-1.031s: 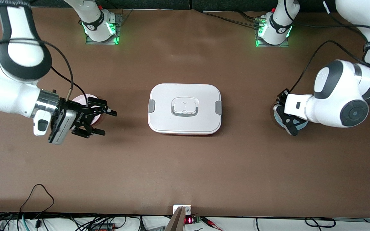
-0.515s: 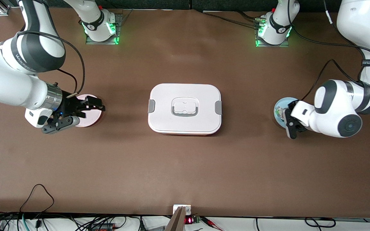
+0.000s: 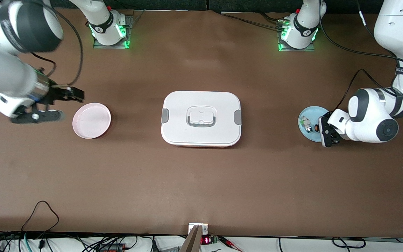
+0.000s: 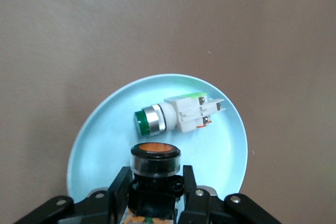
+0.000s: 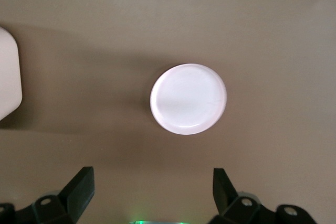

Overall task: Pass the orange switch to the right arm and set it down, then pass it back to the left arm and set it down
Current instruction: 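Carry the switch to the blue plate while the right gripper retracts, then lower the switch onto the blue plate and open the left gripper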

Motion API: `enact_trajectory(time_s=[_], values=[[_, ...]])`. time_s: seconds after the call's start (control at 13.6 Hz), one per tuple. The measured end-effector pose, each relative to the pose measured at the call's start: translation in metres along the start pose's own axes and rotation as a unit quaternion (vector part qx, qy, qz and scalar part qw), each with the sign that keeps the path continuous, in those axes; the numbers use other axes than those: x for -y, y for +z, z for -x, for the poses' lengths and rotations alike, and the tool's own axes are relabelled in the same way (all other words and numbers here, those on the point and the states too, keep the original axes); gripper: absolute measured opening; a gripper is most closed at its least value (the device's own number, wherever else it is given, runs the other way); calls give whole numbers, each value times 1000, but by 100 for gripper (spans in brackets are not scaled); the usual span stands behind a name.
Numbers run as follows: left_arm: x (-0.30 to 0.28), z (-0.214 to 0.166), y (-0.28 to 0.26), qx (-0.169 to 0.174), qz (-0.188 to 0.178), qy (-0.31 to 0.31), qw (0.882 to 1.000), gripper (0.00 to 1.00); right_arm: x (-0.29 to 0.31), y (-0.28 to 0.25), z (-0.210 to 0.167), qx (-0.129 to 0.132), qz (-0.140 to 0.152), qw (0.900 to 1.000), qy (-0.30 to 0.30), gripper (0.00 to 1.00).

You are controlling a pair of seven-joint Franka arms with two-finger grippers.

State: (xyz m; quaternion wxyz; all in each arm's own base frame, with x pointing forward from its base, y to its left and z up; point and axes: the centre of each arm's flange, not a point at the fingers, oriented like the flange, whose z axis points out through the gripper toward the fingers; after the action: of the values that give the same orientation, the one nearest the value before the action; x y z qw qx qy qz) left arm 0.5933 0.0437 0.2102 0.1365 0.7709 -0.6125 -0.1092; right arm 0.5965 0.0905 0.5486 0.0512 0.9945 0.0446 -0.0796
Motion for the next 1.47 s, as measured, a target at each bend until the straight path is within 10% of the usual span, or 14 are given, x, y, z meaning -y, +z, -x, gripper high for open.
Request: enact_trajectory(time_s=[0.59,0.81,0.96,1.47], values=[[1,17,30,-7,7,-8,1000,48,-97,-13,1,-30,-8,996,83,100],[4,20,23,-10,-2,-11,1000,76,-125,-17,11,-34,-40,993,108,100],[7,16,0,-12,-25,-9,1000,98,-128,-22,27,-42,-40,992,108,100],[-2,1,-151,-11,-54,-106,993,100,-120,-18,43,-47,-38,993,100,100]])
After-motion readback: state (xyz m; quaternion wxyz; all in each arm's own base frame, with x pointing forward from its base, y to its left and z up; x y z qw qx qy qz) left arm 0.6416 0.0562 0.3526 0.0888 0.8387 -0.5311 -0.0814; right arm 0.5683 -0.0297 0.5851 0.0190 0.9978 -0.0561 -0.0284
